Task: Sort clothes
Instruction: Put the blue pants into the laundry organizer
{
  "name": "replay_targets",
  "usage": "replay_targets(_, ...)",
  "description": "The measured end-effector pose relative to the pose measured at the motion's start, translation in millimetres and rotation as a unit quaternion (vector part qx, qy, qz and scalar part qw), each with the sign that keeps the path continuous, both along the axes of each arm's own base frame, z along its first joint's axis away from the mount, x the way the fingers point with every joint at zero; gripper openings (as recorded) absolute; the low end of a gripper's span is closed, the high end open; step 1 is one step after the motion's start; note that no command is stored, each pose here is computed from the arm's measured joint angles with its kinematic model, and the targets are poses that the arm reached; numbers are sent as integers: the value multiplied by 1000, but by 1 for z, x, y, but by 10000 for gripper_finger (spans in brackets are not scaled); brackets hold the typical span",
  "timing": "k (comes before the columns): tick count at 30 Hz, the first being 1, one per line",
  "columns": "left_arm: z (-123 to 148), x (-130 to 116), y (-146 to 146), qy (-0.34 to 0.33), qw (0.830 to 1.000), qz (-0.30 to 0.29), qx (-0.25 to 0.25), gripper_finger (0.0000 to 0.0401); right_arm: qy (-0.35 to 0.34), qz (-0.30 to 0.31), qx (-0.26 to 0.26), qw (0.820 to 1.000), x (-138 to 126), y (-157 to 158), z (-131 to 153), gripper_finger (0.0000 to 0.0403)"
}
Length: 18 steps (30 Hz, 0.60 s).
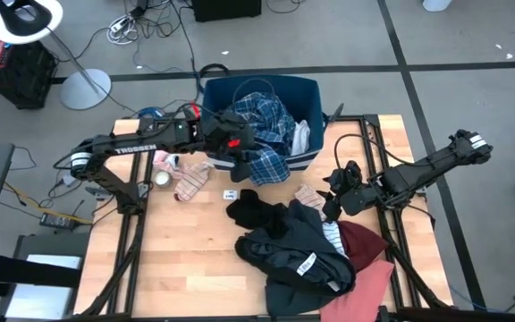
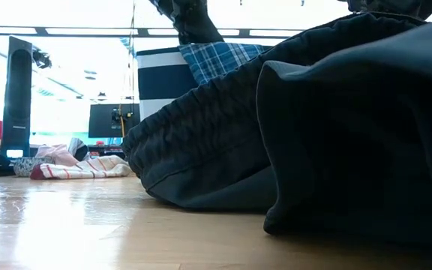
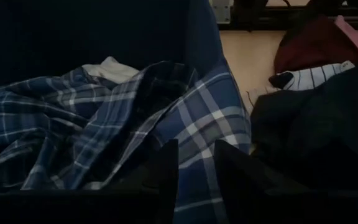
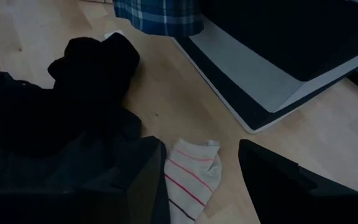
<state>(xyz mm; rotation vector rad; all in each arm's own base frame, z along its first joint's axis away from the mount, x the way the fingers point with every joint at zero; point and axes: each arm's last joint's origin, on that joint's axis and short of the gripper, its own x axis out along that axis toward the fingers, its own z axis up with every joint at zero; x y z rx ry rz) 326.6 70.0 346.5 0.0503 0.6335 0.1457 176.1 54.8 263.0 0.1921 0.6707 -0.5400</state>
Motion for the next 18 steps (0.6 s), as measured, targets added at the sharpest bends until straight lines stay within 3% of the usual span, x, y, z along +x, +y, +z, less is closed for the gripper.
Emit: replay_targets(18,9,0,-5,-23,999,-36,-22,86,0,0,0,1000,0,0,0,217)
